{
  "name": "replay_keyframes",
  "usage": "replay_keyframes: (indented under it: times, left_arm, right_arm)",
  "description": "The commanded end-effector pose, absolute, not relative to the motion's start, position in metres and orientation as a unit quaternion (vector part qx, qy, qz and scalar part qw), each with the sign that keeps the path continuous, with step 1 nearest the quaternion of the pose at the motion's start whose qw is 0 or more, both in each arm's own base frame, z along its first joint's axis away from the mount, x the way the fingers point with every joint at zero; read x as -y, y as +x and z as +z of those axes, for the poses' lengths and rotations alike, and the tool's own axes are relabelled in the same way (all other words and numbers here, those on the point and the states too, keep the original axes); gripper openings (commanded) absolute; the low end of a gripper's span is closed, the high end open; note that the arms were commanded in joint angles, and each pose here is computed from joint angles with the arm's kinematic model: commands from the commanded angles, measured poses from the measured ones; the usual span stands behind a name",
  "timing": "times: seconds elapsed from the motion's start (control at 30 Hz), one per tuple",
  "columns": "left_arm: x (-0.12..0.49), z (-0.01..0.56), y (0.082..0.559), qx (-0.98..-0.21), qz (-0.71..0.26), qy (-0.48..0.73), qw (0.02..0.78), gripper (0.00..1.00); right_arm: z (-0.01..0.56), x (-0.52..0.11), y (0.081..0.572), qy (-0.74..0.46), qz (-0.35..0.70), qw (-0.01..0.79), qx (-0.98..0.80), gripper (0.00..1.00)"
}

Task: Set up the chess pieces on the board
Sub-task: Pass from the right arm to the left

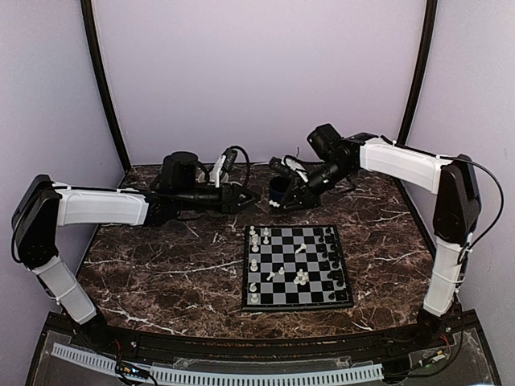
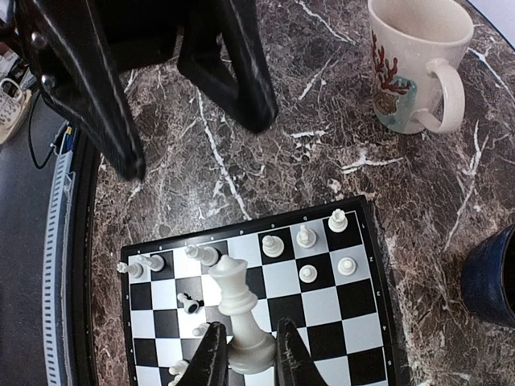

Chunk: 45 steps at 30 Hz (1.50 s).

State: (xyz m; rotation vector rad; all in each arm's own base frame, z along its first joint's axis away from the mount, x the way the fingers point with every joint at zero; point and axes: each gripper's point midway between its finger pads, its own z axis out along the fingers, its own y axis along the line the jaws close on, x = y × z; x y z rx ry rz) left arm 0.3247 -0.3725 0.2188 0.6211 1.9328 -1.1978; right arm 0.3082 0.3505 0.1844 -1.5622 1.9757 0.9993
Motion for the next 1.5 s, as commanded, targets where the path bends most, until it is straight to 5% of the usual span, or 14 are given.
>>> replay_keyframes:
  times: [0.0, 0.87, 1.27, 1.4, 1.47]
  left_arm:
    - [0.385, 0.227, 0.310, -0.731, -0.534, 0.250, 0.345, 0.48]
    - [0.398, 0.224, 0.301, -0.713, -0.574, 0.263, 0.306, 0.37]
    - [0.399, 0.223, 0.294, -0.706, -0.582, 0.278, 0.293, 0.20]
    - [0.400, 0.223, 0.293, -0.704, -0.583, 0.281, 0.292, 0.15]
    - [0.400, 0.223, 0.293, -0.705, -0.581, 0.283, 0.293, 0.14]
  right_arm:
    - [0.205, -0.364, 0.306, -0.559, 0.388, 0.228, -0.697, 0.15]
    - [0.203, -0.383, 0.284, -0.587, 0.384, 0.211, -0.681, 0.15]
    - [0.202, -0.385, 0.283, -0.591, 0.381, 0.210, -0.679, 0.16]
    - [0.202, -0.382, 0.283, -0.593, 0.374, 0.212, -0.681, 0.22]
    - [0.204, -0.379, 0.282, -0.594, 0.368, 0.215, -0.682, 0.33]
